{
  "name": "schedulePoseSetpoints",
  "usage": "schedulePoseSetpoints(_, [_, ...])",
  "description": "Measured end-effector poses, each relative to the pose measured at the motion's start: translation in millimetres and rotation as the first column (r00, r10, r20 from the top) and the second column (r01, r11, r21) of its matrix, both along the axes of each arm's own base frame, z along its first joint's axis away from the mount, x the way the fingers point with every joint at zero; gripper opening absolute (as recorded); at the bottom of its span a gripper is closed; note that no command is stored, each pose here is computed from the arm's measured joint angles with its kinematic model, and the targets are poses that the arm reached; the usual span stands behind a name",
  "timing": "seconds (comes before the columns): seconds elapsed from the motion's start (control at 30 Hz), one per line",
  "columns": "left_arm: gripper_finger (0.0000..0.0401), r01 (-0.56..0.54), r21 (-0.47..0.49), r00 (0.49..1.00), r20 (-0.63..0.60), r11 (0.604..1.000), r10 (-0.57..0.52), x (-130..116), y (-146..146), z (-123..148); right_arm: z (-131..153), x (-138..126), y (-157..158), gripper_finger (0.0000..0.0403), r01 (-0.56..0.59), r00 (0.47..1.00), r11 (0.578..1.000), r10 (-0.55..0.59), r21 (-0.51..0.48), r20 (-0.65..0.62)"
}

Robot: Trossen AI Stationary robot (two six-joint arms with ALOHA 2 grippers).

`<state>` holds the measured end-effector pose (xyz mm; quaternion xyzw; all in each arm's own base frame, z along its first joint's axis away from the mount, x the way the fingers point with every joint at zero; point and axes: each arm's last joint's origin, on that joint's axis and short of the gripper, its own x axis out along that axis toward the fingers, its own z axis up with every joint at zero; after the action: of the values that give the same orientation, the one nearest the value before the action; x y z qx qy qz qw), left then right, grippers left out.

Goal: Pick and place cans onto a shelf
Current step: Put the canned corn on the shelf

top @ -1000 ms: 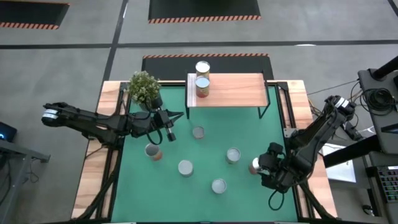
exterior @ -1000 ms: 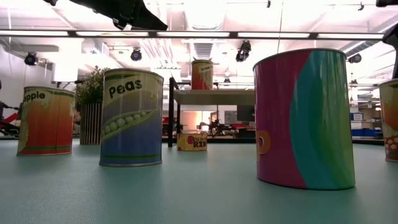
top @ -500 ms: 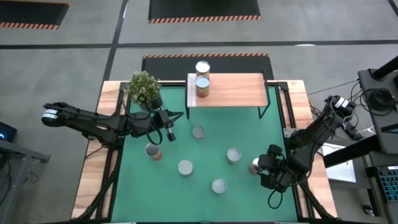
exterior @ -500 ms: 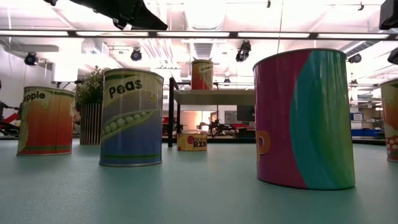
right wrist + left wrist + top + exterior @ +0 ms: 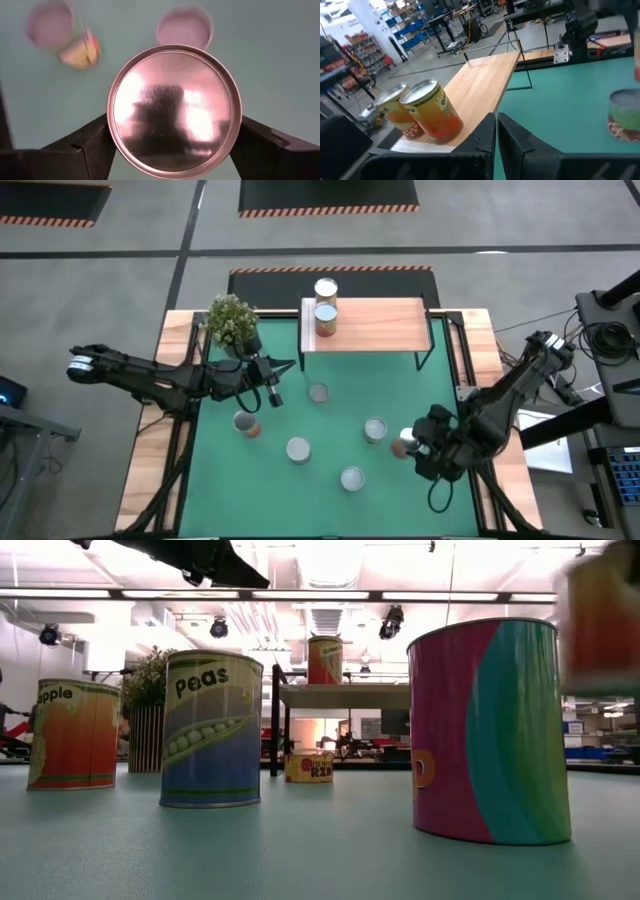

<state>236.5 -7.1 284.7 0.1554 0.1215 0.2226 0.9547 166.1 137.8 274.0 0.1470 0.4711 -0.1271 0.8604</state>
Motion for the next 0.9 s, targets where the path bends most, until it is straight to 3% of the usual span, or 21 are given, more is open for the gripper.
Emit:
schedulePoseSetpoints(0.23, [0.0,0.016,0.099,1.0,0.004,0.995,-0.016,-2,0,7,79,30,-50,0.0298,-0.006,0.989,0.997,0.016,-0.071,0.149])
schedulePoseSetpoints(0.47, [0.0,0.017,0.106,1.0,-0.002,0.994,-0.017,-4,0,8,140,46,-118,0.0296,0.068,0.971,0.981,-0.024,-0.18,0.237])
schedulePoseSetpoints(0.67, [0.0,0.017,0.106,1.0,-0.001,0.994,-0.017,-4,0,8,159,56,-174,0.0295,0.13,0.975,0.953,-0.072,-0.273,0.212])
schedulePoseSetpoints(0.8, [0.0,0.017,0.106,1.0,0.0,0.994,-0.017,-4,0,8,154,67,-205,0.0295,0.141,0.985,0.927,-0.097,-0.347,0.142])
schedulePoseSetpoints(0.9, [0.0,0.017,0.106,1.0,0.003,0.994,-0.017,-4,0,9,144,77,-226,0.0295,0.124,0.991,0.93,-0.099,-0.346,0.09])
